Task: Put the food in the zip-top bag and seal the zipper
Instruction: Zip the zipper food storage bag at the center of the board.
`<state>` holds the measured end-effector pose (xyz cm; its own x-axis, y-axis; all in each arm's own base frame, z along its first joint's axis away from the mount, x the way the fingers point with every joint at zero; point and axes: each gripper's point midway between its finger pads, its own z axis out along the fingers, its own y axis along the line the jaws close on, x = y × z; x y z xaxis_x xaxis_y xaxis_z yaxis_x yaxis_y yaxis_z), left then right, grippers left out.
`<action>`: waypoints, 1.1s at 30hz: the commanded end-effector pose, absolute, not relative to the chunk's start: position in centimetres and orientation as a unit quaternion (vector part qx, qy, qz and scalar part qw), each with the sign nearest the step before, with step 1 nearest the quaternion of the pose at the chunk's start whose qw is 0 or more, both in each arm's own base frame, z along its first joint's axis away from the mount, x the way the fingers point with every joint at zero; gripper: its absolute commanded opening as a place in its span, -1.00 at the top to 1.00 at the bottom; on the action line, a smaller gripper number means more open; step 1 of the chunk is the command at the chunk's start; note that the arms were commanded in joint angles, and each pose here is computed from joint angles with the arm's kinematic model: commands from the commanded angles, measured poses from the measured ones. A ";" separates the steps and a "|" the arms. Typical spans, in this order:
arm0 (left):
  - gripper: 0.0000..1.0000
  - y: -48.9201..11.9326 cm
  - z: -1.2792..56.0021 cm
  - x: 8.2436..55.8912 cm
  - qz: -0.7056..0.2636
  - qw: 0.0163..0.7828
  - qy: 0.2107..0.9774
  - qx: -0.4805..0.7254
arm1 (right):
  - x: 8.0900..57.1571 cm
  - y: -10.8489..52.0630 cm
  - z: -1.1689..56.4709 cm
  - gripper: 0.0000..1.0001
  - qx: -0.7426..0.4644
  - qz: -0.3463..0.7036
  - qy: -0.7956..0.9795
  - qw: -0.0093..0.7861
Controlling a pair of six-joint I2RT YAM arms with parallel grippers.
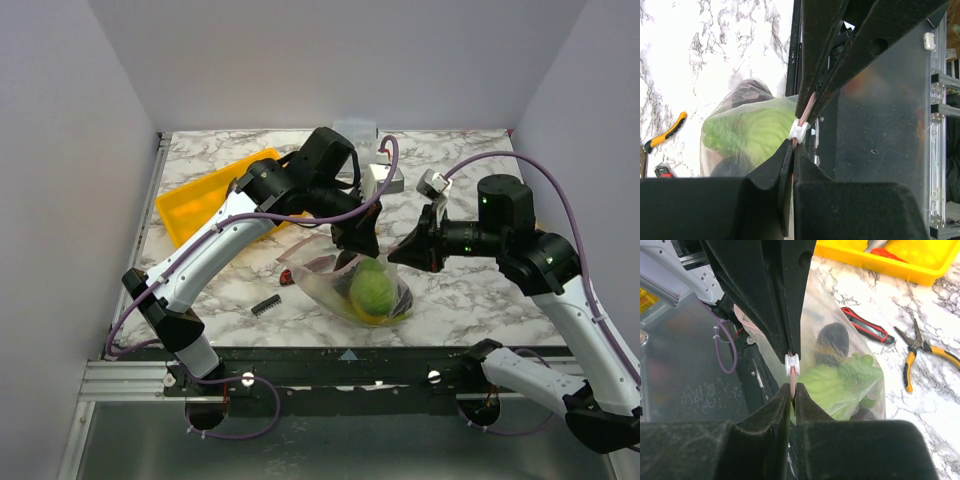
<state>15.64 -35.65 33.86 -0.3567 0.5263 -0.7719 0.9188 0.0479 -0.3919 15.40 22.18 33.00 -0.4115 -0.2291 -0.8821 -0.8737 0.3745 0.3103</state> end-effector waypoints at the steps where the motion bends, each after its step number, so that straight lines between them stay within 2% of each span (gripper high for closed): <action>1: 1.00 -35.2 35.4 15.3 -0.455 0.238 0.672 0.534 | 15.0 22.5 34.1 0.79 -0.397 0.421 0.712 0.398; 12: 1.00 -35.0 35.5 15.0 -0.455 0.235 0.669 0.539 | 15.8 23.3 33.4 0.67 -0.404 0.426 0.716 0.377; 13: 1.00 -35.0 35.5 15.0 -0.456 0.234 0.669 0.539 | 15.8 23.4 33.3 0.75 -0.407 0.427 0.715 0.375; 14: 1.00 -35.0 35.6 15.0 -0.456 0.235 0.668 0.539 | 15.9 23.3 33.3 0.97 -0.406 0.424 0.716 0.376; 18: 1.00 -35.0 36.0 14.6 -0.465 0.234 0.656 0.546 | 16.6 23.1 32.8 0.99 -0.390 0.413 0.724 0.392; 19: 0.80 -35.0 36.2 14.5 -0.470 0.236 0.652 0.546 | 16.7 23.1 32.6 0.99 -0.388 0.412 0.725 0.393; 21: 0.20 -35.2 36.6 14.5 -0.476 0.243 0.644 0.547 | 16.8 23.0 32.5 0.99 -0.385 0.409 0.724 0.400; 23: -0.06 -35.4 36.9 14.7 -0.480 0.261 0.636 0.545 | 16.4 23.1 32.7 0.99 -0.390 0.418 0.716 0.400; 25: -0.17 -35.8 37.3 15.1 -0.482 0.275 0.628 0.546 | 16.2 23.3 33.2 0.99 -0.379 0.429 0.717 0.398; 27: -0.20 -36.1 37.6 15.1 -0.490 0.275 0.617 0.551 | 16.0 23.4 33.4 0.99 -0.381 0.436 0.714 0.395; 30: -0.18 -36.7 37.4 15.7 -0.489 0.266 0.621 0.552 | 15.4 23.7 34.2 0.99 -0.386 0.452 0.699 0.397; 33: -0.07 -36.9 37.2 15.9 -0.488 0.254 0.623 0.556 | 15.4 23.5 34.6 0.99 -0.379 0.450 0.696 0.411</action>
<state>15.76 -36.32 36.38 -0.2795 0.4541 -0.8460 0.9420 -0.0411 -0.3332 15.99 23.26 32.71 -0.4223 -0.2153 -0.8805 -0.8778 0.3392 0.3381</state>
